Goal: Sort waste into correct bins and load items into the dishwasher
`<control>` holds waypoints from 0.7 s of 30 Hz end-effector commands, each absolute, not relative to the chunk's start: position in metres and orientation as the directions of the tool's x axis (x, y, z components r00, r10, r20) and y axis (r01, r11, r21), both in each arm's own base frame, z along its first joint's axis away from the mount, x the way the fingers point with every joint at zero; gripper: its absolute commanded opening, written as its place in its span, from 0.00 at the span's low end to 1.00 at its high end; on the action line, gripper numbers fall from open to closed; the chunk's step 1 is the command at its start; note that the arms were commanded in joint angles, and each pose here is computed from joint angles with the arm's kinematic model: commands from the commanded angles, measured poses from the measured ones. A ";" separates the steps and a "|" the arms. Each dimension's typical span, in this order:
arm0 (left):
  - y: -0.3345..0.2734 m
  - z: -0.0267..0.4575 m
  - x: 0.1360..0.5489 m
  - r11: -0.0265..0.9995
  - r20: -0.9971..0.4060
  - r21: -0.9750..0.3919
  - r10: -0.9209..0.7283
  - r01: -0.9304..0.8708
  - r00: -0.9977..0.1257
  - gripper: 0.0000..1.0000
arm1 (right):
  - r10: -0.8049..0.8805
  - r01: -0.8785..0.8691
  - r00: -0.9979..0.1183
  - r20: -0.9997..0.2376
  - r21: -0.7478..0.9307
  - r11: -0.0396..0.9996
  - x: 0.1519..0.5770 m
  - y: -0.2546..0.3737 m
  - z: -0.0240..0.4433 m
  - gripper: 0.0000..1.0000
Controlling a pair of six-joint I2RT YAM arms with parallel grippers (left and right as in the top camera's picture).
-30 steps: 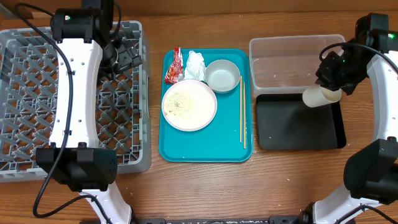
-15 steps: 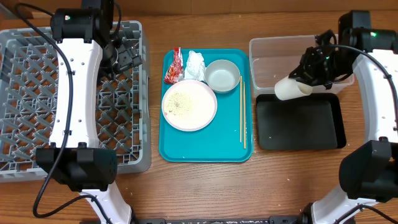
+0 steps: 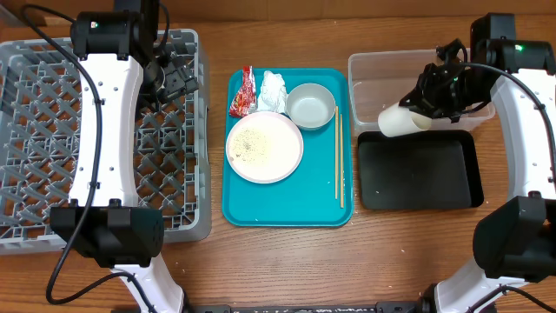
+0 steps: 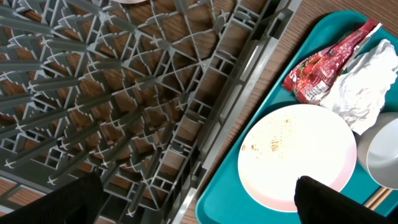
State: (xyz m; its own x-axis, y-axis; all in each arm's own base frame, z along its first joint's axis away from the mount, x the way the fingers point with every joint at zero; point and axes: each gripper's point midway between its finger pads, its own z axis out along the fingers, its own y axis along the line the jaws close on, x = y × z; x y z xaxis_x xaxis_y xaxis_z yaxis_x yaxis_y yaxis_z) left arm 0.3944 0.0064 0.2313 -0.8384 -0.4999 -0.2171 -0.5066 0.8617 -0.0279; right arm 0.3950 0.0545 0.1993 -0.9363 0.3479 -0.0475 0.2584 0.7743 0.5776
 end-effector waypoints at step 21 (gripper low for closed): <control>0.014 0.230 0.395 0.848 -0.223 -0.016 -0.520 -0.530 -0.825 1.00 | 0.422 0.147 -0.905 -0.057 0.887 0.437 0.421 0.040 0.265 0.04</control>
